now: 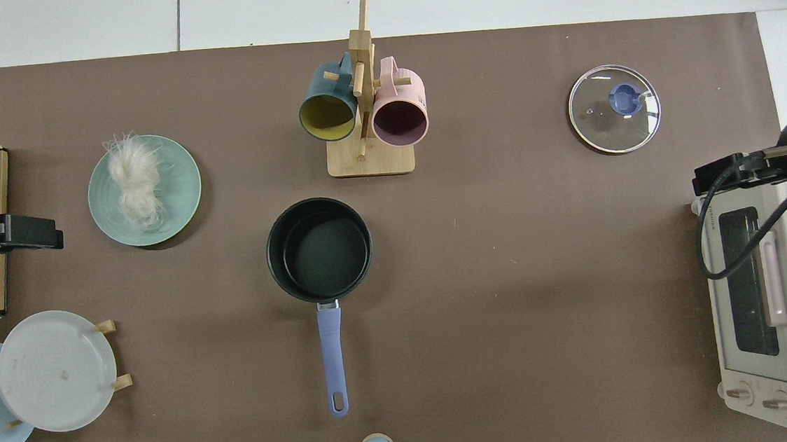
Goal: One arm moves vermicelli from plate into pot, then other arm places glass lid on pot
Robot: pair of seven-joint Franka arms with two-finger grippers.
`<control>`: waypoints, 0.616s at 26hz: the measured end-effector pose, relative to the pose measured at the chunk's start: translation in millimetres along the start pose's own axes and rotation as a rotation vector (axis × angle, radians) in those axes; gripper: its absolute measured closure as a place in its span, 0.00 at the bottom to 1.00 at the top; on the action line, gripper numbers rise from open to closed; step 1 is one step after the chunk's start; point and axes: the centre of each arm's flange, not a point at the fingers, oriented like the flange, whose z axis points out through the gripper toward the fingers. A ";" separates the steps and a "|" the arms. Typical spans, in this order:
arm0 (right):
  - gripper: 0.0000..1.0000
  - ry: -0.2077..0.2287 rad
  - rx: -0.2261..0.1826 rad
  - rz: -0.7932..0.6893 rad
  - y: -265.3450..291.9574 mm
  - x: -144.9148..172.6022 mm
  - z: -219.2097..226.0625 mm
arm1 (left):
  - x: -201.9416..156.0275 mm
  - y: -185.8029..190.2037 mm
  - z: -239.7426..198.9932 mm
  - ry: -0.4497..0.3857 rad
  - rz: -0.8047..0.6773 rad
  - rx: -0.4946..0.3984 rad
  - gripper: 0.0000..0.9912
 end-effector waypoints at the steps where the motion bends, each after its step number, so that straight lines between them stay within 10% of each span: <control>1: 0.00 0.000 0.000 0.000 0.0 0.0 -0.1 | 0.0 -0.2 0.0 0.000 0.000 0.000 0.00; 16: 0.00 0.008 0.000 -0.001 -0.4 0.5 -4.0 | 3.9 -0.1 -0.1 0.031 0.000 0.002 0.00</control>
